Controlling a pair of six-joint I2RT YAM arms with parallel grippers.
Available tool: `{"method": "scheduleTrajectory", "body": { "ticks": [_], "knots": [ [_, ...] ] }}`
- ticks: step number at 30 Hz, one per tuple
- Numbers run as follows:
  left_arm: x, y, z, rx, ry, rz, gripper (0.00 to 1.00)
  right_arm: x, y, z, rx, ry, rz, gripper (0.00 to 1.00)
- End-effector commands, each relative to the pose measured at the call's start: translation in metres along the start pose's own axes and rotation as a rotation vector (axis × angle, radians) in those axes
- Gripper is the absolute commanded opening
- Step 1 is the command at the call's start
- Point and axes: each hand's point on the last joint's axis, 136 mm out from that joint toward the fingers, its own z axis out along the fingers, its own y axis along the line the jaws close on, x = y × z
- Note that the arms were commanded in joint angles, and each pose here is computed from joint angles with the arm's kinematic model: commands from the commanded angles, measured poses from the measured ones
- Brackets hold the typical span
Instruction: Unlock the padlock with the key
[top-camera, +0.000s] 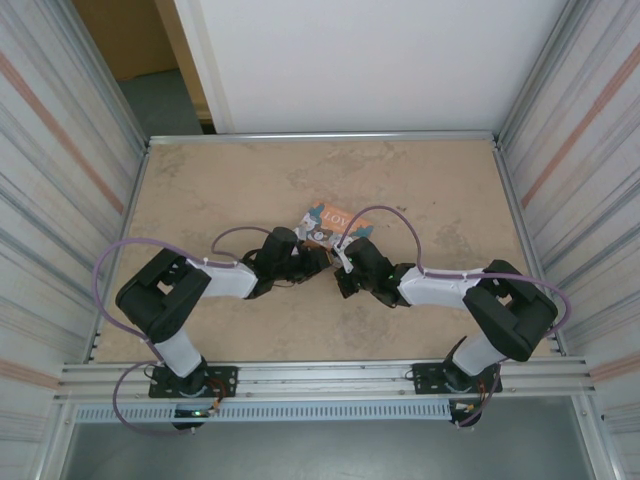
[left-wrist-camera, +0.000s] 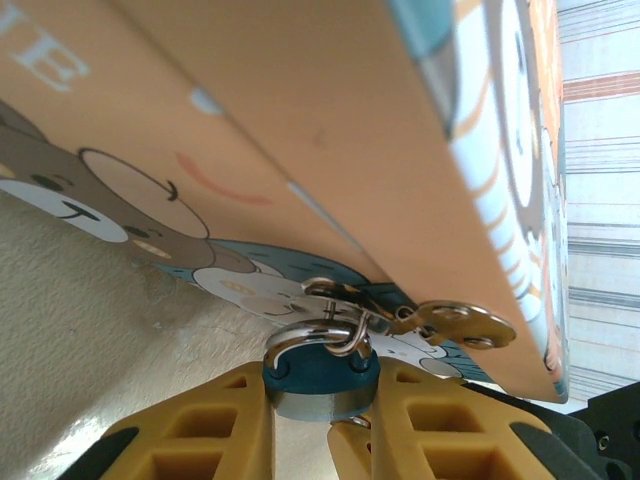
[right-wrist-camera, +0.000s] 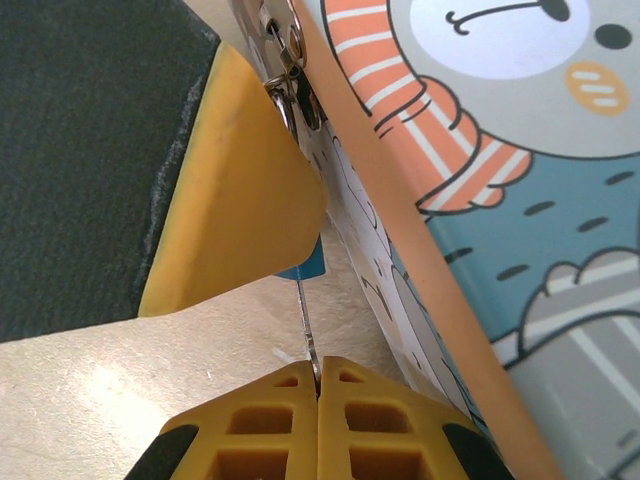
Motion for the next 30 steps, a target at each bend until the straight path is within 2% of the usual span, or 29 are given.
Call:
{"method": "scheduleTrajectory", "body": {
  "ticks": [1, 10, 30],
  "knots": [
    [-0.004, -0.026, -0.006, 0.064, -0.010, 0.017, 0.25, -0.025, 0.003, -0.009, 0.006, -0.071, -0.028, 0.00],
    [-0.003, -0.028, -0.006, 0.068, -0.006, 0.016, 0.25, -0.033, 0.010, -0.013, -0.038, -0.123, -0.028, 0.00],
    [0.001, -0.040, -0.006, 0.083, 0.024, -0.006, 0.25, -0.057, 0.008, -0.016, -0.011, -0.272, -0.103, 0.00]
  ]
}}
